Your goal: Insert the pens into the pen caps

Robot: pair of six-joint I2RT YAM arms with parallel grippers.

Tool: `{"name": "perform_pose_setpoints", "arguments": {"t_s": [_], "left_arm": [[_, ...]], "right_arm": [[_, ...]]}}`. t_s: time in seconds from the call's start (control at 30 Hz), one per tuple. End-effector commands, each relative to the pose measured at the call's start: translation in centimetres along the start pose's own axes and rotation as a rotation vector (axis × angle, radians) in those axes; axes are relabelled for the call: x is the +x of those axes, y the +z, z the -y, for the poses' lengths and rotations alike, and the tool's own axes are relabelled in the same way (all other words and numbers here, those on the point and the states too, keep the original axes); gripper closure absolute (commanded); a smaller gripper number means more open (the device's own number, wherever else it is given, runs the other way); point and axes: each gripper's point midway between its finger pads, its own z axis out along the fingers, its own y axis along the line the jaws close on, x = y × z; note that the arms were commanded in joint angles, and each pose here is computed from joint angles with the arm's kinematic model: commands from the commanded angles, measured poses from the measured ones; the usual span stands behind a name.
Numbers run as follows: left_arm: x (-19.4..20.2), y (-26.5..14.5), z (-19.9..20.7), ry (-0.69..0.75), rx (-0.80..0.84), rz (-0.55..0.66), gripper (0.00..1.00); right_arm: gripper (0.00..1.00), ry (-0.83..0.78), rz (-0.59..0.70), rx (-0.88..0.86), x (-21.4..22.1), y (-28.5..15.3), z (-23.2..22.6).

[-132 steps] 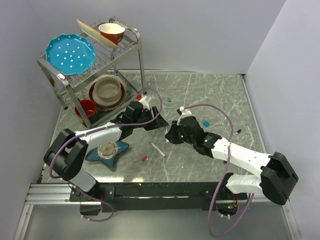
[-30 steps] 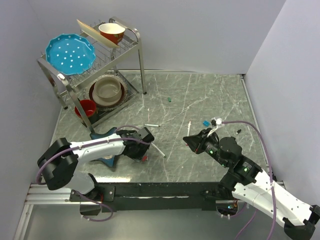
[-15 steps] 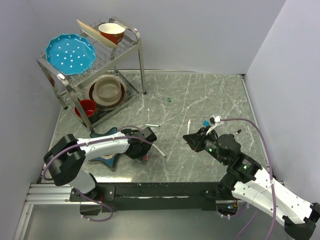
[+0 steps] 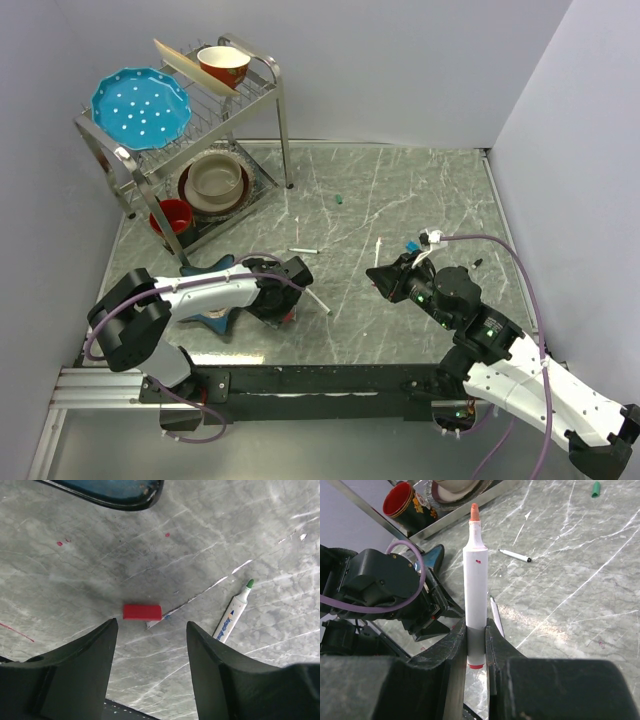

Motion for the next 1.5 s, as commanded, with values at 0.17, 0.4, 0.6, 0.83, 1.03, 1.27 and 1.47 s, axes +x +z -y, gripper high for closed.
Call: {"name": "perform_pose_setpoints", "arguments": {"t_s": [0.17, 0.4, 0.6, 0.83, 1.03, 1.27, 1.47], "left_arm": [[-0.2, 0.4, -0.1, 0.085, -0.03, 0.039, 0.39], [-0.7, 0.6, -0.5, 0.105, -0.029, 0.063, 0.39], [0.4, 1.2, 0.0, 0.188, -0.055, 0.035, 0.43], [0.6, 1.9, -1.1, 0.278, -0.164, 0.055, 0.53], [0.9, 2.0, -0.6, 0.328, -0.142, 0.055, 0.64], [0.3, -0.5, 5.2, 0.588, 0.027, 0.127, 0.86], [-0.4, -4.6, 12.0, 0.868, 0.242, 0.218, 0.99]], "right_arm": [[1.0, 0.006, 0.068, -0.019, -2.3, -0.4, -1.0], [1.0, 0.01, 0.066, -0.013, -2.1, -0.6, -0.8], [1.0, 0.01, 0.072, -0.015, -2.3, -0.7, -0.8], [1.0, 0.013, 0.07, -0.018, -2.2, -0.7, -0.8], [1.0, 0.012, 0.078, -0.015, -2.3, -0.9, -0.7], [1.0, 0.017, 0.095, -0.024, -2.7, -1.6, -0.8], [1.0, 0.022, 0.122, -0.02, -3.4, -2.3, -0.7]]}}
